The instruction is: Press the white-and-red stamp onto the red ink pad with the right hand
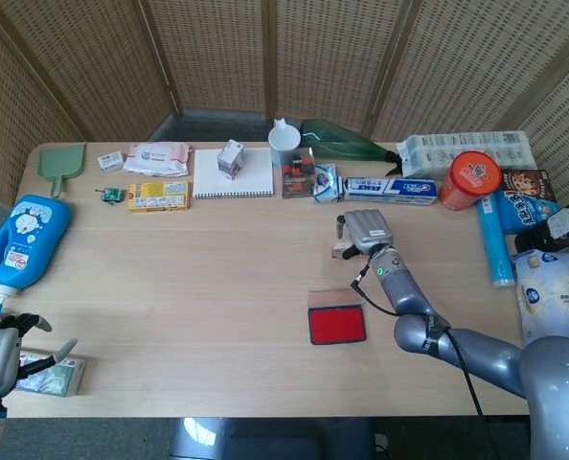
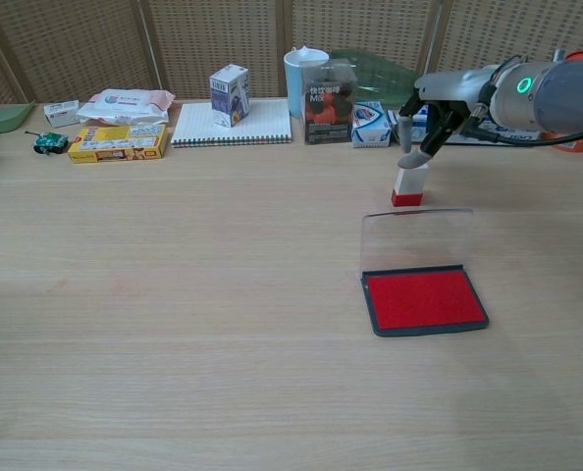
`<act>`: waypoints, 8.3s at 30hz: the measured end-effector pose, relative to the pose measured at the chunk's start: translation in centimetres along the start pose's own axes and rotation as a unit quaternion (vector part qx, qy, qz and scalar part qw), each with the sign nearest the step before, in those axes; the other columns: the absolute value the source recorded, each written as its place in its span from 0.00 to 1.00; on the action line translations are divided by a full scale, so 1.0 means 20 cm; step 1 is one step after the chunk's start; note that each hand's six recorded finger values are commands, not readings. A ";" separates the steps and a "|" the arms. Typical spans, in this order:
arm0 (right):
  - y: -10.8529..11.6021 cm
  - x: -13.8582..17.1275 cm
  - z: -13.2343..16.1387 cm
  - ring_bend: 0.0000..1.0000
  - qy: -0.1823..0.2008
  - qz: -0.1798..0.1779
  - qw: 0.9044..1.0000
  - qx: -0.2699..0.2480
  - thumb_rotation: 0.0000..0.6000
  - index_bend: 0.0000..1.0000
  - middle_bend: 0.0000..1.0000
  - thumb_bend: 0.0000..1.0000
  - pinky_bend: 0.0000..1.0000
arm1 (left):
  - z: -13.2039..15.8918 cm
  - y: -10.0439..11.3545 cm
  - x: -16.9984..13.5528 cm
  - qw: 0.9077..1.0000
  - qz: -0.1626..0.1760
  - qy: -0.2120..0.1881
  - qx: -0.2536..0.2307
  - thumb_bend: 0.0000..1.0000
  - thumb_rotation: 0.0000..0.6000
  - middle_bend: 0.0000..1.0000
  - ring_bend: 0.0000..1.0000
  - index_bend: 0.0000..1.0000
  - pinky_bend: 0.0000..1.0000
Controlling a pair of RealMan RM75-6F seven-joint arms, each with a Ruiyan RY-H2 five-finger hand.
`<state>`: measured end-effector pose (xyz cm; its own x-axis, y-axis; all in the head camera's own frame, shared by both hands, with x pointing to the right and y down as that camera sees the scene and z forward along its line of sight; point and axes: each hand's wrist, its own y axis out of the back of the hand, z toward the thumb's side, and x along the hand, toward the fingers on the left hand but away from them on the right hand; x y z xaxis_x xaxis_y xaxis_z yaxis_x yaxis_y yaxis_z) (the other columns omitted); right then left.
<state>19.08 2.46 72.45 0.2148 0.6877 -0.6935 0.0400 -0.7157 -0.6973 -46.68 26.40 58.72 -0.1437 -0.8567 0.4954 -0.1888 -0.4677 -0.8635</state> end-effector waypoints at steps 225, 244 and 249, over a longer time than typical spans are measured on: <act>-0.36 0.68 0.26 1.00 0.101 0.106 0.987 0.061 1.00 0.72 1.00 0.43 1.00 | -0.07 0.04 0.08 1.000 0.000 -0.018 0.014 0.12 0.30 0.41 0.32 0.44 0.18; -0.12 0.73 0.07 1.00 0.056 0.064 0.994 0.065 1.00 0.72 1.00 0.42 1.00 | -0.07 0.08 0.08 1.000 0.013 -0.021 0.018 0.12 0.31 0.41 0.32 0.44 0.18; -0.14 0.75 -0.01 1.00 0.038 0.074 0.995 0.063 1.00 0.72 1.00 0.42 1.00 | -0.05 0.11 0.09 0.999 0.020 -0.027 0.022 0.12 0.31 0.41 0.32 0.44 0.18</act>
<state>22.44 14.63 64.04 0.2819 0.5622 -0.7775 -0.1195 -0.7835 -0.6098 -48.25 24.09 57.77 -0.0973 -0.8844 0.4564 -0.1407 -0.4417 -0.8860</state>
